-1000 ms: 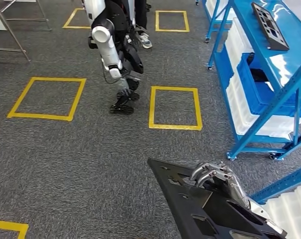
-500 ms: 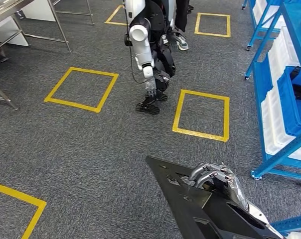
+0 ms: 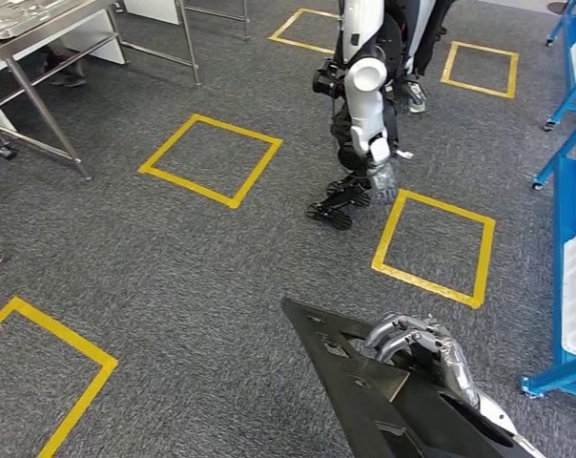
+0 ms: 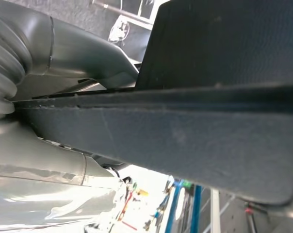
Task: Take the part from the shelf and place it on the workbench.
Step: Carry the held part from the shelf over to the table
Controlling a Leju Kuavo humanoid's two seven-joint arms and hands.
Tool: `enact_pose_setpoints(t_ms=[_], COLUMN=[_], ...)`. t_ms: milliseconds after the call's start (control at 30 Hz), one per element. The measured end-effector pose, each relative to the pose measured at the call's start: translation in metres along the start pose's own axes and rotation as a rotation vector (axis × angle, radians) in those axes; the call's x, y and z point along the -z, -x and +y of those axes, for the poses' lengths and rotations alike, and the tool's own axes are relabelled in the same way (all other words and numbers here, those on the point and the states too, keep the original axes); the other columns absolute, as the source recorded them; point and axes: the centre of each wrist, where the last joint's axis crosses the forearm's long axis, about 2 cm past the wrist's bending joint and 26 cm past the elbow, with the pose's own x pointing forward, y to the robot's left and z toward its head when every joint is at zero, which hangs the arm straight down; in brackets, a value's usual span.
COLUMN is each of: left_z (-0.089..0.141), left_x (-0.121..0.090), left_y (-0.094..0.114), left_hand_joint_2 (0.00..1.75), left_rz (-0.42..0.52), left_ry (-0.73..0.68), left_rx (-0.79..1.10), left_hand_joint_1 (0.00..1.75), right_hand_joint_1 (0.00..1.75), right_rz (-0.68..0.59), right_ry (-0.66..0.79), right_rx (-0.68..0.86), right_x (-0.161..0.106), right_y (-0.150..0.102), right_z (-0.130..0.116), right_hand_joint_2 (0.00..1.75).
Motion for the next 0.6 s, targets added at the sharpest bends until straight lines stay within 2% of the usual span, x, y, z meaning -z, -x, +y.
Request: enact_pose_setpoints(t_ms=[600], left_z=[-0.0006], left_x=[-0.0007], left_y=[0.0028], left_hand_joint_2=[1.75], left_rz=[-0.007], left_ry=[0.008], left_rx=[-0.015], left_hand_joint_1=[0.0], right_hand_joint_1=[1.75], right_rz=[0.006], right_ry=[-0.026], right_rx=[-0.006], right_x=[-0.0026], right_y=[-0.003], right_z=[-0.0003], right_hand_joint_2=[1.75])
